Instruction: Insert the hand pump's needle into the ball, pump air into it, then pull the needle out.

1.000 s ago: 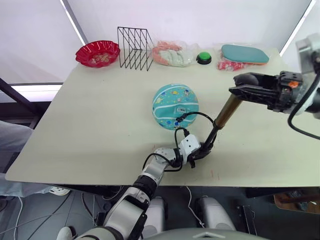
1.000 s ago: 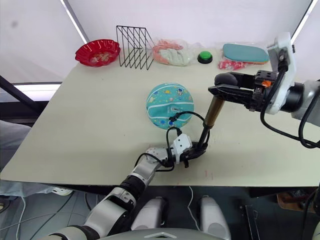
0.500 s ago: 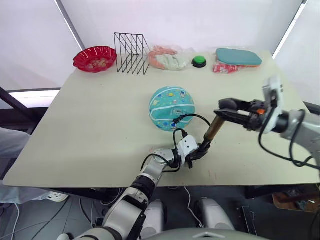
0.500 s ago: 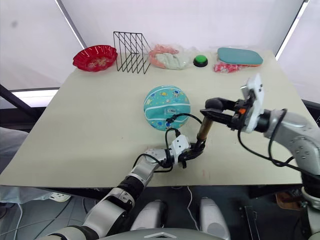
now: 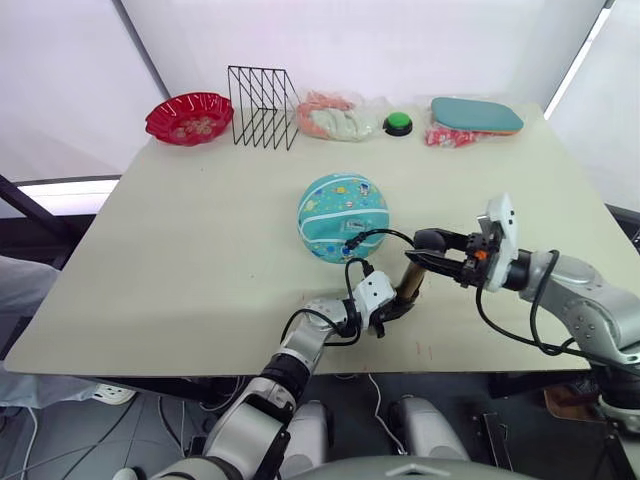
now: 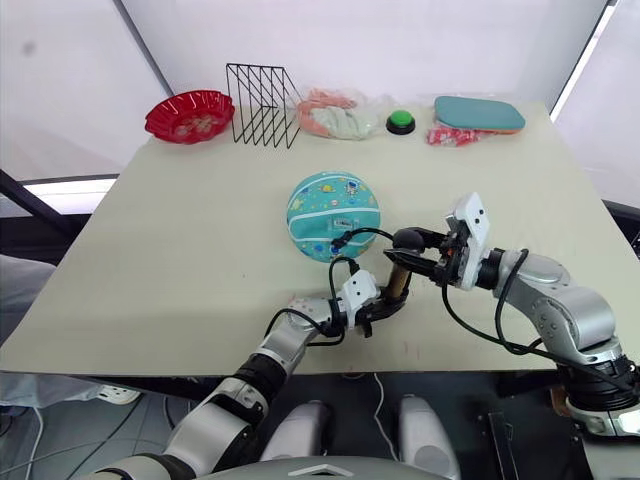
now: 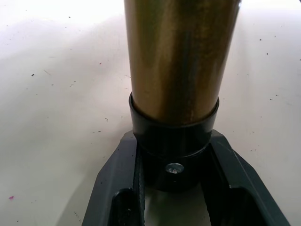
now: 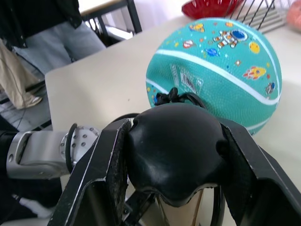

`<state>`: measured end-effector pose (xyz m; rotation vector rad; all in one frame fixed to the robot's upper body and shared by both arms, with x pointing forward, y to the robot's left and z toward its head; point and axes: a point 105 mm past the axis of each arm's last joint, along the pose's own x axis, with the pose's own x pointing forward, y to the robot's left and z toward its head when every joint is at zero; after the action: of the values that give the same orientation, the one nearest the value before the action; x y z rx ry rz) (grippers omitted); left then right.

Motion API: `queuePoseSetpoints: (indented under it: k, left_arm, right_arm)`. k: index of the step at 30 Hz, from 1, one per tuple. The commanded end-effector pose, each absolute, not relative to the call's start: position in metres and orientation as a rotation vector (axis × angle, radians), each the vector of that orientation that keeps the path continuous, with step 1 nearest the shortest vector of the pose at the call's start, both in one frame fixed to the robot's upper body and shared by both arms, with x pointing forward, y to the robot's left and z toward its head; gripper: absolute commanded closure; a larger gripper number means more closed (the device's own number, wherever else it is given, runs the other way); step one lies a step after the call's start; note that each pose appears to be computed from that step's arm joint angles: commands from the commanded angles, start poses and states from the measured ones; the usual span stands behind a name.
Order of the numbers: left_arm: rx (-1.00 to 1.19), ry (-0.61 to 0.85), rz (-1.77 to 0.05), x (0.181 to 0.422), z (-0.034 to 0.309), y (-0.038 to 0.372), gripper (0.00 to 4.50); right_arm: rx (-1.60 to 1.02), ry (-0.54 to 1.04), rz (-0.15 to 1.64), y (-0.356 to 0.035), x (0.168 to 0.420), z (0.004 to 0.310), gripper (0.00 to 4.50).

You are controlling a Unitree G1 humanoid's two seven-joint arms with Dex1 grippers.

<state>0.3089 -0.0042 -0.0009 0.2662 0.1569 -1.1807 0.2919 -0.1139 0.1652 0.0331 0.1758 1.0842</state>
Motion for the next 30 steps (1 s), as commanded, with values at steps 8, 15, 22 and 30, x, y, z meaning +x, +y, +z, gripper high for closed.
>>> queuePoseSetpoints:
  k: [8,15,22,30]
  left_arm:
    - [0.241,0.289,-1.17,0.297,-0.032,0.009,3.45]
    - [0.238,0.29,-1.178,0.296,-0.033,0.006,3.45]
    - [0.24,0.289,-1.175,0.295,-0.033,0.007,3.45]
    - [0.239,0.287,-1.169,0.294,-0.033,0.007,3.45]
  right_arm:
    - [0.001,-0.068,1.086,-0.14,0.273,0.301,2.46]
    - [-0.022,0.026,1.064,-0.136,0.285,0.275,2.46]
    - [-0.01,0.198,1.063,-0.12,0.301,0.18,2.46]
    - [-0.002,0.316,1.112,-0.102,0.289,0.107,2.46]
